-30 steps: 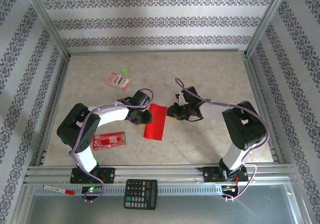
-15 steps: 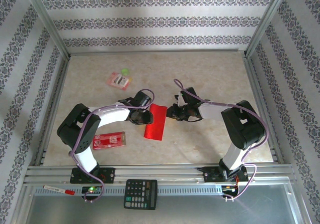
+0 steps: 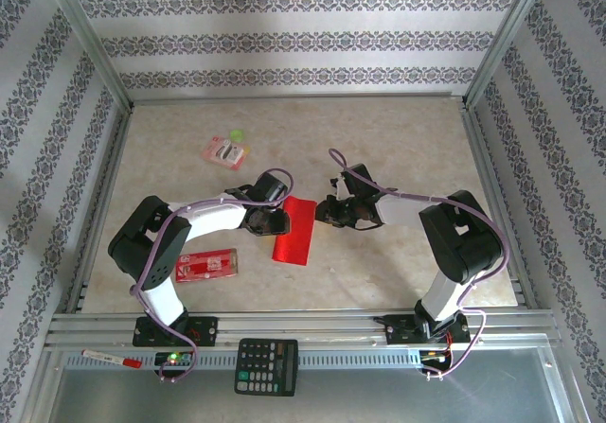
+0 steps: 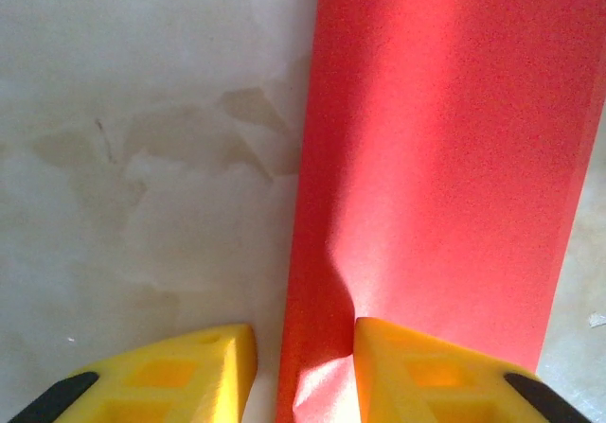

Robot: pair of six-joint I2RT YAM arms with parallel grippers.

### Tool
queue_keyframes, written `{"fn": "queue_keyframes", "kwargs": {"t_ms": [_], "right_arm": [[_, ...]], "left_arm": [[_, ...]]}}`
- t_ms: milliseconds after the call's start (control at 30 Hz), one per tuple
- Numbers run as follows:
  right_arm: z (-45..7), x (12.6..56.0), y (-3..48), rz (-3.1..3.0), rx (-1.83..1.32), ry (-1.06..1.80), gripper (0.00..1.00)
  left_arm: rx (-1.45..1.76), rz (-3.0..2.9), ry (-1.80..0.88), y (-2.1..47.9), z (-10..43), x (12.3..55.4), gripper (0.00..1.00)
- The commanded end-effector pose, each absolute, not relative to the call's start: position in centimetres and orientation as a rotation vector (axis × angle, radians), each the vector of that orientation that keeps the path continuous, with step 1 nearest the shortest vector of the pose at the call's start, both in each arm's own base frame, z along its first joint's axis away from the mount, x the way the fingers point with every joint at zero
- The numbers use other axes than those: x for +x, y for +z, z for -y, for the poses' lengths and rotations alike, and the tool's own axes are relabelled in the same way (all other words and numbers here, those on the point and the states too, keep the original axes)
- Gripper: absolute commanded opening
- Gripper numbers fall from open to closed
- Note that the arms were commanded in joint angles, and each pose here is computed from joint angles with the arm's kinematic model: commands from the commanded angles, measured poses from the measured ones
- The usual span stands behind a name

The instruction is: Fold a paper plane with a square sheet of paper (pick it up from the middle)

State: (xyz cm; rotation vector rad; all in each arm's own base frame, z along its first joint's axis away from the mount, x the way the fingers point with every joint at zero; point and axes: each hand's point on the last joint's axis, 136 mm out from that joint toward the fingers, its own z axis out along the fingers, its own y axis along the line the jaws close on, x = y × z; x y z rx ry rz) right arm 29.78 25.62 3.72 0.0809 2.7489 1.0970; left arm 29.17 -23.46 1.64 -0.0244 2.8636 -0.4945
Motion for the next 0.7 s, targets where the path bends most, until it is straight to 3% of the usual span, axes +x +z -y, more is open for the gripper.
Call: {"fn": "queue_keyframes", "kwargs": {"t_ms": [0, 400, 667], "right_arm": [[-27.2, 30.4, 4.2, -2.72, 0.067, 1.129, 0.16], [-29.1, 29.5, 2.0, -2.784, 0.049, 1.132, 0.14], [-27.4, 28.3, -0.8, -2.885, 0.099, 0.988, 0.13]], "left_arm": [[0.018, -2.931, -0.444, -2.3, 23.5, 27.6, 0.35], [0.024, -2.929, -0.445, -2.3, 23.6, 27.5, 0.35], [0.024, -2.928, -0.436, -2.2, 23.4, 27.5, 0.34]]}}
